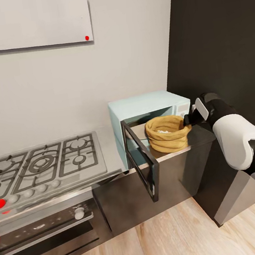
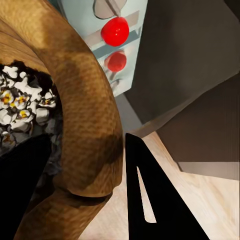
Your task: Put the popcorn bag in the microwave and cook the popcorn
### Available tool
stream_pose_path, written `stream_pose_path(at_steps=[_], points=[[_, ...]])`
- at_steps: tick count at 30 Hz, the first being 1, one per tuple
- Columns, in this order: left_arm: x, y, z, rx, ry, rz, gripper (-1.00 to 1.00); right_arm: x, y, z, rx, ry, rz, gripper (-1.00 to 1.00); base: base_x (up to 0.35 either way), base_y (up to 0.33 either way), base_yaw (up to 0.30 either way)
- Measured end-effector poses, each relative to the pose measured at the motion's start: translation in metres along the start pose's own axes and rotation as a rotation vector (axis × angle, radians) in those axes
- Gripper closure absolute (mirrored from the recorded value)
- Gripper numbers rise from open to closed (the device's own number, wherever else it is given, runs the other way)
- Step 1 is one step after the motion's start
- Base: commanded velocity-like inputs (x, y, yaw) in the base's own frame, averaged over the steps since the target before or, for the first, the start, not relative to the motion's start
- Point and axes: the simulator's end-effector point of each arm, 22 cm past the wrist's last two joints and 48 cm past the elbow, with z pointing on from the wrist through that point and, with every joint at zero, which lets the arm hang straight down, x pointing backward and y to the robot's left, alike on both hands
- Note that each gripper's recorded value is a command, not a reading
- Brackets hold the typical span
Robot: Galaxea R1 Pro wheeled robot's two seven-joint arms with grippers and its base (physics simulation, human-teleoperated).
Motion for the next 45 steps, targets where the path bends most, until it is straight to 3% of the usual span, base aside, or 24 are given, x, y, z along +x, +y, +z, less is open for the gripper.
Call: stream_pose_path(at_steps=[8,22,24,29,45], points=[[0.0,0.0,0.0,0.0,0.001,0.0,-1.0,0.0,-0.003,0.0,0.004,0.0,0.001,1.0,0.0,0.005,-0.023],[-0.001,0.0,0.0,0.001,-0.001,0.003,-1.0,-0.001,-0.003,0.0,0.014,-0.002,-0.005,1.0,0.0,0.0,-0.224],[0.0,0.0,0.0,0.002,-0.001,0.006,-1.0,-0.007,-0.004,-0.005,0.016,-0.021,-0.001,1.0,-0.044,0.002,-0.061],[0.0,-0.001,0.0,0.002,-0.001,0.004,-1.0,-0.05,-0.011,-0.037,0.018,-0.151,0.028,1.0,-0.205,0.128,-0.008],[0.0,-0.001,0.0,0.002,-0.001,0.003,-1.0,-0.05,-0.009,-0.037,0.003,-0.15,0.035,1.0,-0.052,0.038,0.0]])
